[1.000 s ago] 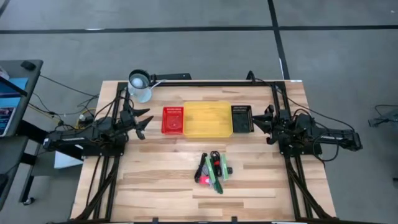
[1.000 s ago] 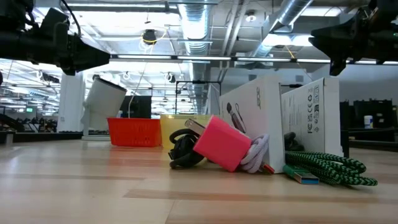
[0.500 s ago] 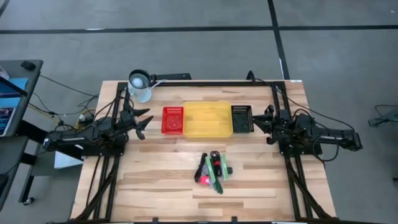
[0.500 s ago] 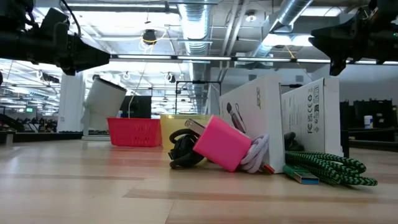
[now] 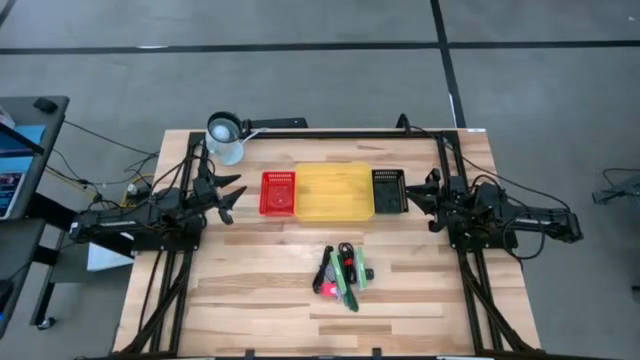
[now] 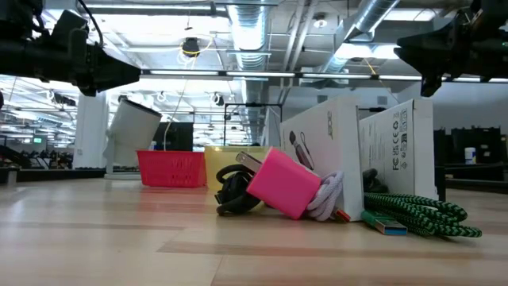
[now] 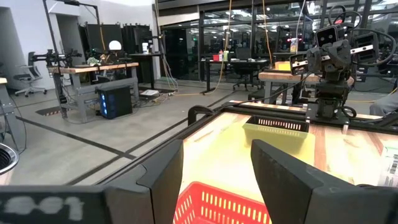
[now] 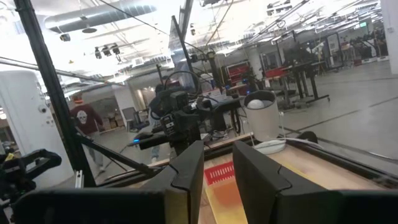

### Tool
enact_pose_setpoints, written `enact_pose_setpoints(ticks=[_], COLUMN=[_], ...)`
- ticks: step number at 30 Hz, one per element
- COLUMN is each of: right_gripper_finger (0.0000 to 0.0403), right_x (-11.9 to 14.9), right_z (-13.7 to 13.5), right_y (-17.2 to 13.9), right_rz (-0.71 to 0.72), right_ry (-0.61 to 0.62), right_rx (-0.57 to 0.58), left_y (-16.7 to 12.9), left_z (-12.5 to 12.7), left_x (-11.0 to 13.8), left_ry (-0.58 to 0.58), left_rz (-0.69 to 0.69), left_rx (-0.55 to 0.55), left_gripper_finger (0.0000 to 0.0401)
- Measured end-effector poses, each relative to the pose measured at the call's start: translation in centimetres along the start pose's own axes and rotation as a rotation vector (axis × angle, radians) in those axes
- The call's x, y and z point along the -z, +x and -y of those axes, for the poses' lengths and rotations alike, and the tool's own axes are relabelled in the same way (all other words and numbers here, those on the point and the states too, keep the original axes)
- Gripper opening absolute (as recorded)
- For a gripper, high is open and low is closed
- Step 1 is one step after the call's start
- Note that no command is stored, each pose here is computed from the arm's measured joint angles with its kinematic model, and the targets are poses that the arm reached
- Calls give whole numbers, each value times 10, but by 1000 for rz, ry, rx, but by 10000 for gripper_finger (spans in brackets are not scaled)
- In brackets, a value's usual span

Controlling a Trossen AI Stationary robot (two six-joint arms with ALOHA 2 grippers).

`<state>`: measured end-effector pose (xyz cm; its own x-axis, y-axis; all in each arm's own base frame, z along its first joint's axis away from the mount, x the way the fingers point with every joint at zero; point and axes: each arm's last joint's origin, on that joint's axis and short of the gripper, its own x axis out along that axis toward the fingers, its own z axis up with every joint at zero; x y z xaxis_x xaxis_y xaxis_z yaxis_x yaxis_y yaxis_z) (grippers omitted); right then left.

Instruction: Pick and place items into bin

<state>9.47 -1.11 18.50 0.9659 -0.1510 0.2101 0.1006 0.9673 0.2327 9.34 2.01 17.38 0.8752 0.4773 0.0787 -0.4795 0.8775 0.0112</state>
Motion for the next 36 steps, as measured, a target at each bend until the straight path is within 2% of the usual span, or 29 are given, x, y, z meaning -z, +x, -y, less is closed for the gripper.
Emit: enact_pose_setpoints(ticks=[6, 15, 19, 22, 30, 36], right_gripper_finger=[82, 82, 82, 82, 87, 124], right_x=[-1, -14, -28, -50, -98, -122], right_z=[0, -3, -6, -12, -22, -29], right_y=[0, -1, -3, -3, 13, 43], right_rz=[10, 148, 214, 220, -39, -229], right_ry=[1, 8, 18, 20, 6, 19], right_rx=[-2, -34, -42, -55, 82, 132], left_y=[0, 0, 0, 0, 0, 0], left_z=[0, 0, 0, 0, 0, 0], left_x=[0, 0, 0, 0, 0, 0], left_ry=[0, 0, 0, 0, 0, 0], left_rz=[0, 0, 0, 0, 0, 0], left_rx=[0, 0, 0, 0, 0, 0], left_gripper_finger=[183, 183, 183, 183, 183, 183])
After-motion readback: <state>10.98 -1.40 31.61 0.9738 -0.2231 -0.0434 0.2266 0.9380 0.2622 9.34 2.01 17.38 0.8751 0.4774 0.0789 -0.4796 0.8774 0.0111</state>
